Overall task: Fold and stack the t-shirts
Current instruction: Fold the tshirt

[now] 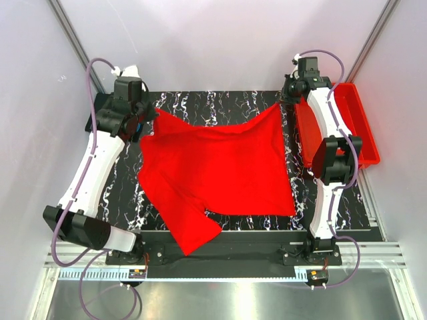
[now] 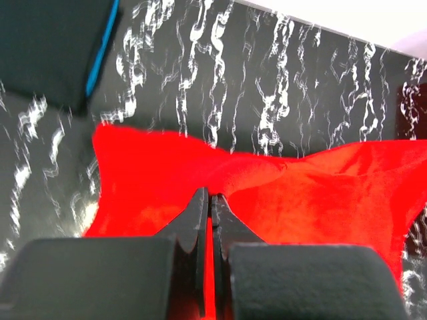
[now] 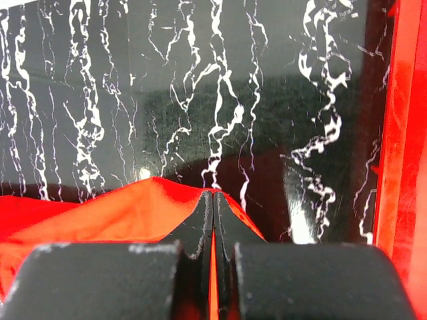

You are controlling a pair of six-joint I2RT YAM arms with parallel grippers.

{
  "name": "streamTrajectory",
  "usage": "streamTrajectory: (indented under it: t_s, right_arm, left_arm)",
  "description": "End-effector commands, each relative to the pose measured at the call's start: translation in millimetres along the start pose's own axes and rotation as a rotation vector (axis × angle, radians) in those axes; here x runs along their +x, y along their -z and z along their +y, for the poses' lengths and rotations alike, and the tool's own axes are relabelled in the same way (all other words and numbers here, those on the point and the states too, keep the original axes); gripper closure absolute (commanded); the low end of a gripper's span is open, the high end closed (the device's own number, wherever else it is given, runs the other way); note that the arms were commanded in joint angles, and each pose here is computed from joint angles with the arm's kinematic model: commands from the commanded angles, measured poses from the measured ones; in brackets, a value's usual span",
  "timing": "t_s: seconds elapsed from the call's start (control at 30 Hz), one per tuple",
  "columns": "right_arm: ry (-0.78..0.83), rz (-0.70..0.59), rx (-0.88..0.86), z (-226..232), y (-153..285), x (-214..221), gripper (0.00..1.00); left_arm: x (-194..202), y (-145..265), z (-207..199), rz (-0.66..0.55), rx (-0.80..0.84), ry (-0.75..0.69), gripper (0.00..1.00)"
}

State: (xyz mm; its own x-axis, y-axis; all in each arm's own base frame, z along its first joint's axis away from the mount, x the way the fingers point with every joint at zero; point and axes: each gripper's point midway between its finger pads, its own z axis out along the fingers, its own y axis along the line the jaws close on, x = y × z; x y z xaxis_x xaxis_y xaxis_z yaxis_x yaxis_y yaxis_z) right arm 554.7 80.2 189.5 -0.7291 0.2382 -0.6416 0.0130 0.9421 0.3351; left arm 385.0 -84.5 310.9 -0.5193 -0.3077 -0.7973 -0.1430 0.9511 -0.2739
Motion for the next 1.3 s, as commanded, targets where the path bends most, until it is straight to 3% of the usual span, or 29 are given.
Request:
streamTrajectory:
  t_s: [0.0,0.27,0.37,0.53,0.8,1.0,1.27]
  right_arm:
    - [0.081,-0.077,-0.048,1,3,-22,1.00]
    - [0.142,-0.090,-0.182,4,4,-28,1.00]
    - [0.111,-0.114,-0.165,-20,8,-33,1.00]
    - [-0.010,-0.099,-0.196,-22,-2,-33,1.00]
    - [-0.199,-0.022,-0.312,3,-3,-27,1.00]
    - [-0.240,0.125,-0.243,-7,-1,8,1.00]
    - [-0.281,0.212,-0.136,-21,18,42,1.00]
  left_arm:
    - [-51,3,-17,-0.161,0.069,-0.138,1.00]
    - [-97,-1,3,-0.320,-0.099,-0.164,1.00]
    - [-111,-4,4,-0.369,-0.114,-0.159,1.00]
    - [-128,-16,-12,-0.399,-0.071,-0.175,1.00]
    - [-110,-35,-21,-0.307,-0.026,-0.180,1.00]
    - [-83,-42,-16,-0.217,-0.023,-0.183,1.00]
    - [-34,-29,-3,-0.081,-0.022,-0.109,1.00]
